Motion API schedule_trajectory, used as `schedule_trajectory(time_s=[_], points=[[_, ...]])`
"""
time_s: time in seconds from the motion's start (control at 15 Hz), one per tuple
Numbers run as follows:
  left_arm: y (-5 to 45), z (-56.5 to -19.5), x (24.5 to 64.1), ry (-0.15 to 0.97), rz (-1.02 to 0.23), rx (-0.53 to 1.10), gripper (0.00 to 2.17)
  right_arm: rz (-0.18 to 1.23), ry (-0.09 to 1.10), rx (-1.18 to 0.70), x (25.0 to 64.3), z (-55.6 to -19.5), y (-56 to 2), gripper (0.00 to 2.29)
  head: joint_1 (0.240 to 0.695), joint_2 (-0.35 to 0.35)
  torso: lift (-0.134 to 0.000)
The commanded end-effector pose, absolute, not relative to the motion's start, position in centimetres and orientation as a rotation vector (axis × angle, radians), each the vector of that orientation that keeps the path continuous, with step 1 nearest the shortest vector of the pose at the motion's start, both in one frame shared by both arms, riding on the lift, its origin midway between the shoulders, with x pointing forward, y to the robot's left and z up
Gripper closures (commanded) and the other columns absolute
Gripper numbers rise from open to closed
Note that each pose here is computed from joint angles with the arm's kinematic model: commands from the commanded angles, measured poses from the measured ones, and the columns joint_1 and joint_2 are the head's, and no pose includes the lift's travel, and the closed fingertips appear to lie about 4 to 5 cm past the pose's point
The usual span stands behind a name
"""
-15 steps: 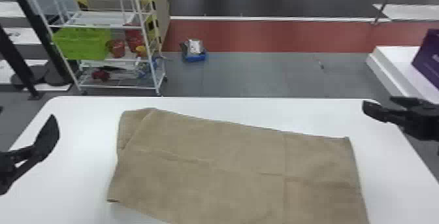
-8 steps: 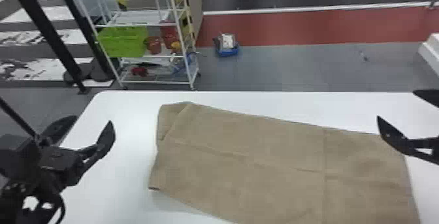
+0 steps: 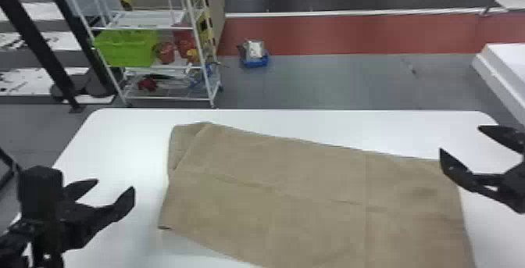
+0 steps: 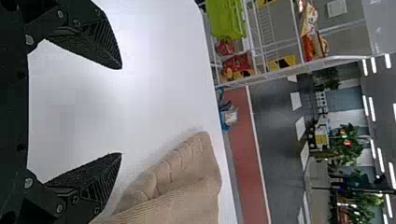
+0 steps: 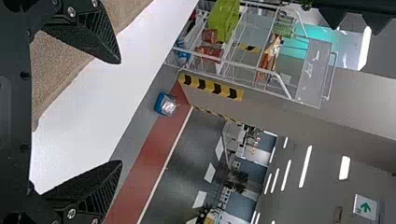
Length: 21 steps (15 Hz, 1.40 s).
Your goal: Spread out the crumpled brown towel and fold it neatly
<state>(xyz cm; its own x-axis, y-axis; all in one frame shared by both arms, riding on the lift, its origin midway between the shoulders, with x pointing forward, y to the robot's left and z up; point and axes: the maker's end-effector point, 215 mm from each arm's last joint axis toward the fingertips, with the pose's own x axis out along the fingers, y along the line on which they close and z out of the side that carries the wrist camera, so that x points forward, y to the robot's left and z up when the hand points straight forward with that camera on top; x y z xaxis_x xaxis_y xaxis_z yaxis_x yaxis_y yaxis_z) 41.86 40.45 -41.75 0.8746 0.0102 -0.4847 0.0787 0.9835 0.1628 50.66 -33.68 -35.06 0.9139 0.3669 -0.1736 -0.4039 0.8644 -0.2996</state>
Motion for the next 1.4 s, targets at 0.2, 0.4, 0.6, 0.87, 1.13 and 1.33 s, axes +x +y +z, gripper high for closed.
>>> schedule_trajectory(time_s=[0.2, 0.4, 0.6, 0.87, 1.13, 1.33], points=[[38.8, -42.8, 41.8, 0.575, -0.084, 0.191, 0.26, 0.412, 0.120, -0.315, 50.8, -35.4, -33.0, 0.13, 0.695, 0.085, -0.122], [36.1, -42.9, 41.4, 0.598, -0.137, 0.206, 0.26, 0.404, 0.118, -0.290, 50.9, -35.2, -33.4, 0.13, 0.695, 0.067, -0.122], [33.8, -42.3, 40.3, 0.643, -0.180, 0.172, 0.26, 0.400, 0.123, -0.284, 50.8, -35.3, -33.6, 0.13, 0.695, 0.027, -0.122], [30.5, -43.3, 39.0, 0.719, -0.241, 0.129, 0.26, 0.398, 0.126, -0.280, 50.9, -35.6, -33.7, 0.13, 0.695, -0.009, -0.122], [29.1, -44.4, 38.4, 0.780, -0.278, 0.101, 0.69, 0.398, 0.129, -0.282, 50.8, -35.7, -33.9, 0.13, 0.695, -0.046, -0.122], [28.3, -43.6, 38.2, 0.775, -0.285, 0.096, 1.91, 0.393, 0.132, -0.280, 50.9, -35.9, -34.1, 0.13, 0.695, -0.066, -0.122]])
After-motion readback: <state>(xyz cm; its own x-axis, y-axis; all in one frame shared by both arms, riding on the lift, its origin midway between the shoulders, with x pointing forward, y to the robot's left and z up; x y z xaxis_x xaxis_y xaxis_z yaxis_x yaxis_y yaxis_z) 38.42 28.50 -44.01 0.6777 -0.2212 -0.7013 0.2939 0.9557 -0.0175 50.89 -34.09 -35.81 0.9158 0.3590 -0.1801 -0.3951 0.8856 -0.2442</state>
